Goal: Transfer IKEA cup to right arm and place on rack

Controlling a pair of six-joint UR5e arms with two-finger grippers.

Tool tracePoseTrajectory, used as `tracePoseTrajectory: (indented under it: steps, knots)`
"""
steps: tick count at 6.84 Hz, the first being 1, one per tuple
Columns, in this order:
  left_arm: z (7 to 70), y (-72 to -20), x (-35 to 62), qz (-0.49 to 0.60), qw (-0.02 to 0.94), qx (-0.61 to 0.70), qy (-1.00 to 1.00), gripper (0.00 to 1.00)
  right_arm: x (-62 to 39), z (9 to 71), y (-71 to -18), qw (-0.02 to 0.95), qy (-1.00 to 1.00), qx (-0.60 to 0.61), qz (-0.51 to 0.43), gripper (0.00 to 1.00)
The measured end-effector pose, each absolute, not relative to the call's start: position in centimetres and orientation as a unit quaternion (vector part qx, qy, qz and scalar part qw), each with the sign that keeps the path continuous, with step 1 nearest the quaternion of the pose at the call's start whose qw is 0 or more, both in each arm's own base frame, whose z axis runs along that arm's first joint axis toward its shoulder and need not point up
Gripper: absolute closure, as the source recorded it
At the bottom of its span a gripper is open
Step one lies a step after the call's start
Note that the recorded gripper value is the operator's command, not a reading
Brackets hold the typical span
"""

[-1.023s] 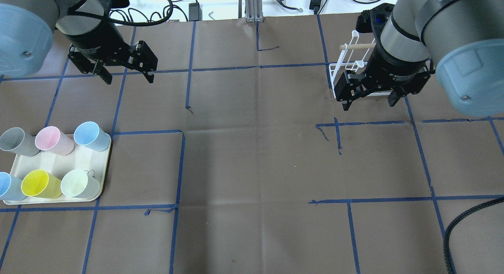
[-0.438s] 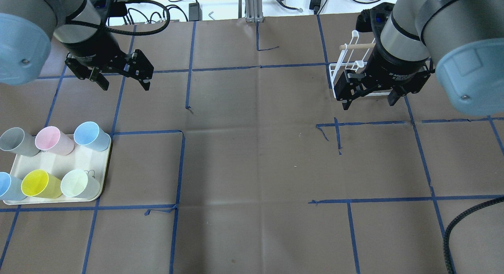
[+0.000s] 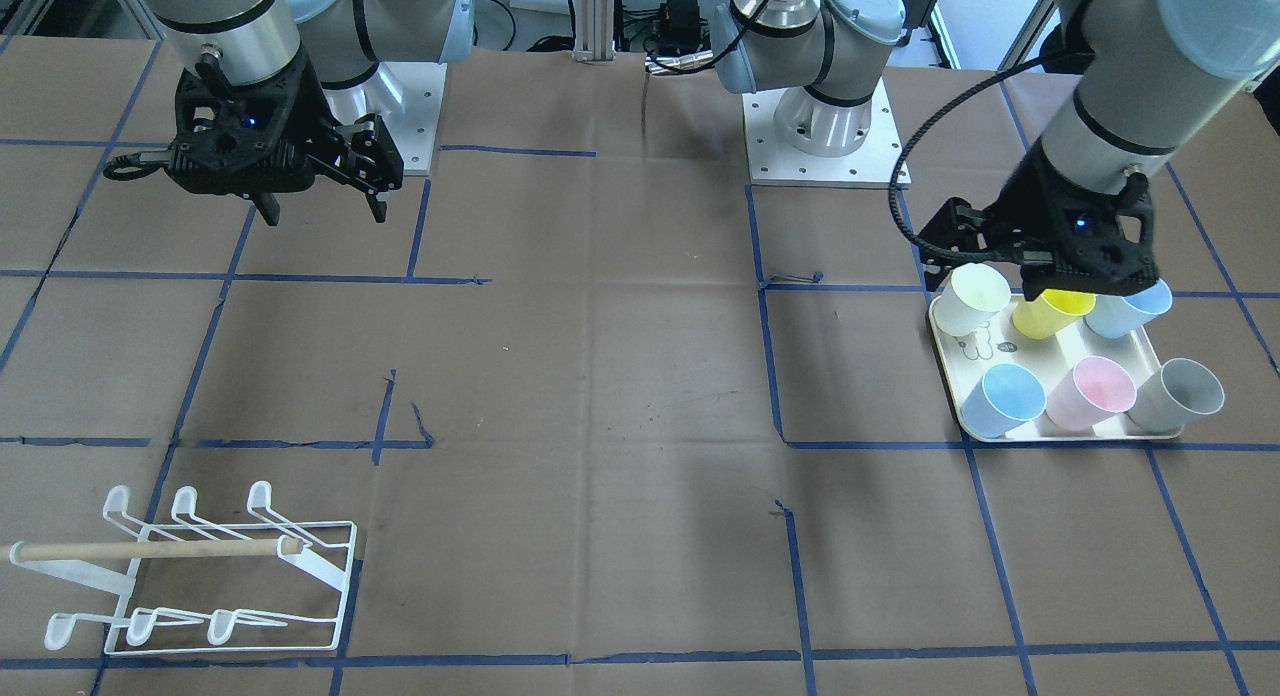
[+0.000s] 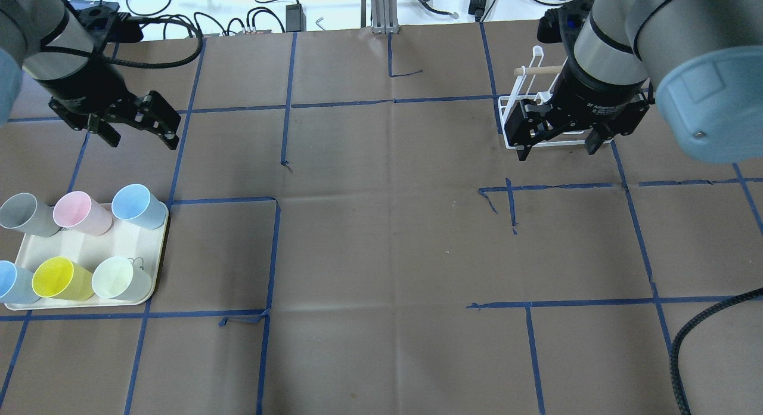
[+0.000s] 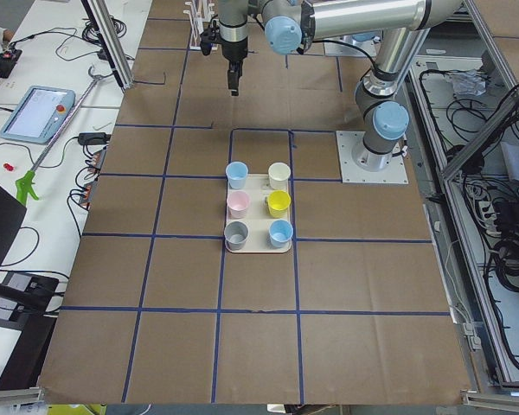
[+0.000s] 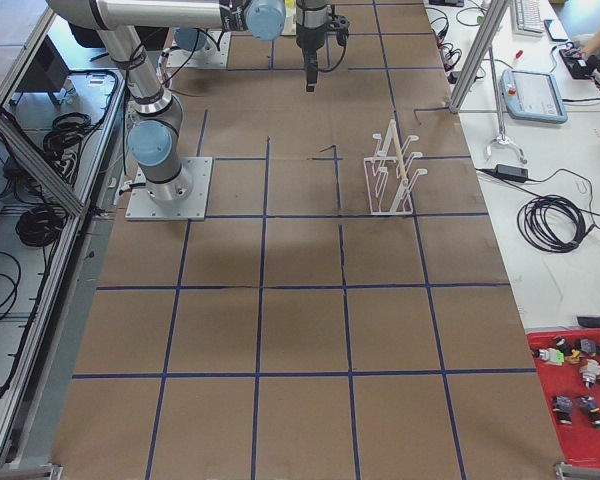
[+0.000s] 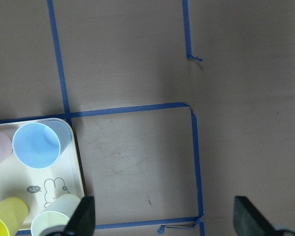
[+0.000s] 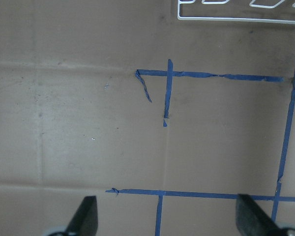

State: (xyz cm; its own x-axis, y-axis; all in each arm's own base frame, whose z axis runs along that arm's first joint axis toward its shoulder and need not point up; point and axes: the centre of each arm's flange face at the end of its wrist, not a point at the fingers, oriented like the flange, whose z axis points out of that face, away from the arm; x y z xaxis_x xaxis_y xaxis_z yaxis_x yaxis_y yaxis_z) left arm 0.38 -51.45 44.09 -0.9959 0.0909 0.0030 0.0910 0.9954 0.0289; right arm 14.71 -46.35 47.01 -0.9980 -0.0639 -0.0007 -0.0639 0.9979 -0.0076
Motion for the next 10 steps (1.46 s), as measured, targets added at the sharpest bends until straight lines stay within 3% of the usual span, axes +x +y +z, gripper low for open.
tracePoseTrajectory:
  steps: [2,6,10]
  knots:
    - [41.7,-51.0,6.8,-0.015,0.006,-0.040,-0.999,0.01,14.9,48.5,-49.9,0.006,0.999,-0.038,-0.017,0.00]
    - [35.7,-50.6,8.4,0.003,-0.004,-0.012,-1.000,0.01,18.8,53.6,-61.0,0.100,0.991,-0.012,-0.094,0.00]
    - [29.7,-52.9,9.4,-0.007,-0.002,-0.009,-1.000,0.01,23.1,53.0,-57.6,0.125,0.981,0.061,-0.135,0.00]
